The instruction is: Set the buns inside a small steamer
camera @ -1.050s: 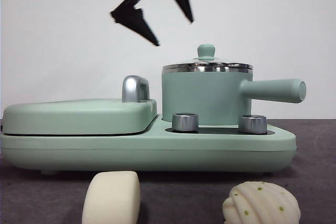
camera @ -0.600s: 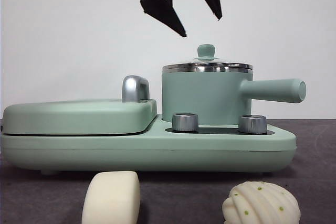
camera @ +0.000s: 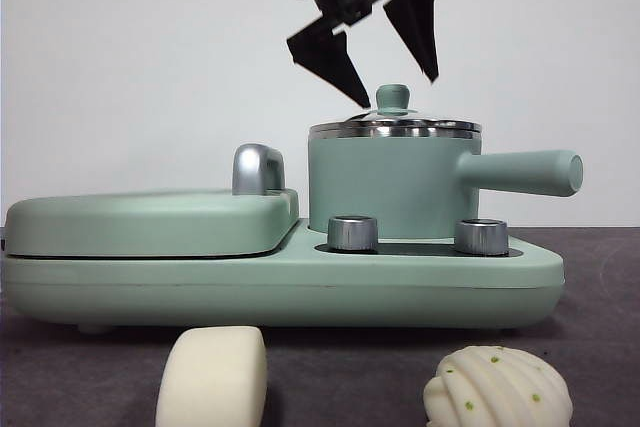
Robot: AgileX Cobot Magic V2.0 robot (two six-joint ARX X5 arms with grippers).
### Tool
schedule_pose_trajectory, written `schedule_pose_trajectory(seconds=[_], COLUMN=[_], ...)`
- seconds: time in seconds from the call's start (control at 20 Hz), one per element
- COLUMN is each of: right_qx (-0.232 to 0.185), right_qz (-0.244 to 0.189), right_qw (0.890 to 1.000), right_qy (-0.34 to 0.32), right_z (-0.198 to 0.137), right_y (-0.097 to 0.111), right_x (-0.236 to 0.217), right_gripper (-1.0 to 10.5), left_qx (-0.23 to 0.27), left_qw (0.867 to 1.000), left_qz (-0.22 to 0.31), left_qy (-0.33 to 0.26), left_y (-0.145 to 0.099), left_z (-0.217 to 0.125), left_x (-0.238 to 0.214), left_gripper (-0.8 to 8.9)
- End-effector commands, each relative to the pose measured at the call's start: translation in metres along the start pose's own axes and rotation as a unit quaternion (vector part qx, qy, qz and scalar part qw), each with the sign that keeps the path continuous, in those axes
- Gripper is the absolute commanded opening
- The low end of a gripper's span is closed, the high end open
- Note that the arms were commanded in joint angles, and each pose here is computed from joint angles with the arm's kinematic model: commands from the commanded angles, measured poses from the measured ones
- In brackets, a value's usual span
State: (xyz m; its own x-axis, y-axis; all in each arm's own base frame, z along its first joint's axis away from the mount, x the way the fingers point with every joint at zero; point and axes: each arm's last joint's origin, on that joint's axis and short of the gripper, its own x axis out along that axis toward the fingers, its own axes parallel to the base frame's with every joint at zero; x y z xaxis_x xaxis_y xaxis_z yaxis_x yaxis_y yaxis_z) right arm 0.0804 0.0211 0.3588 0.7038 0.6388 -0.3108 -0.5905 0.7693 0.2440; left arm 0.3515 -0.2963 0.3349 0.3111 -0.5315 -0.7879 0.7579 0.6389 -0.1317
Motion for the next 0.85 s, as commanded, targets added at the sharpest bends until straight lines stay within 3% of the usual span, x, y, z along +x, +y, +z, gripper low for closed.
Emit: schedule_pose_trajectory(seconds=[0.05, 0.45, 0.85], right_qx=[0.001, 0.002, 0.001], right_qz=[0.001, 0.001, 0.001], right_qw=[1.000, 1.000, 1.000], right_qy=[-0.005, -0.003, -0.003], right_z=[0.0038, 0.0034, 0.0034], right_y=[0.0017, 0.0017, 0.0016], right_x=[-0.0022, -0.0021, -0.0021], right_gripper=[4.9, 4.9, 4.9], left_qx=[0.011, 0.015, 0.032], left_qw=[1.000, 1.000, 0.999], left_qz=[-0.003, -0.001, 0.012], left_qy=[0.001, 0.011, 0.021], left_y=[-0.0018, -0.0008, -0.0057], left_z=[0.0027, 0.0009, -0.0005], left_x=[0.0114, 0.0162, 0.0173], left_gripper=[4.54, 2.37, 2.23])
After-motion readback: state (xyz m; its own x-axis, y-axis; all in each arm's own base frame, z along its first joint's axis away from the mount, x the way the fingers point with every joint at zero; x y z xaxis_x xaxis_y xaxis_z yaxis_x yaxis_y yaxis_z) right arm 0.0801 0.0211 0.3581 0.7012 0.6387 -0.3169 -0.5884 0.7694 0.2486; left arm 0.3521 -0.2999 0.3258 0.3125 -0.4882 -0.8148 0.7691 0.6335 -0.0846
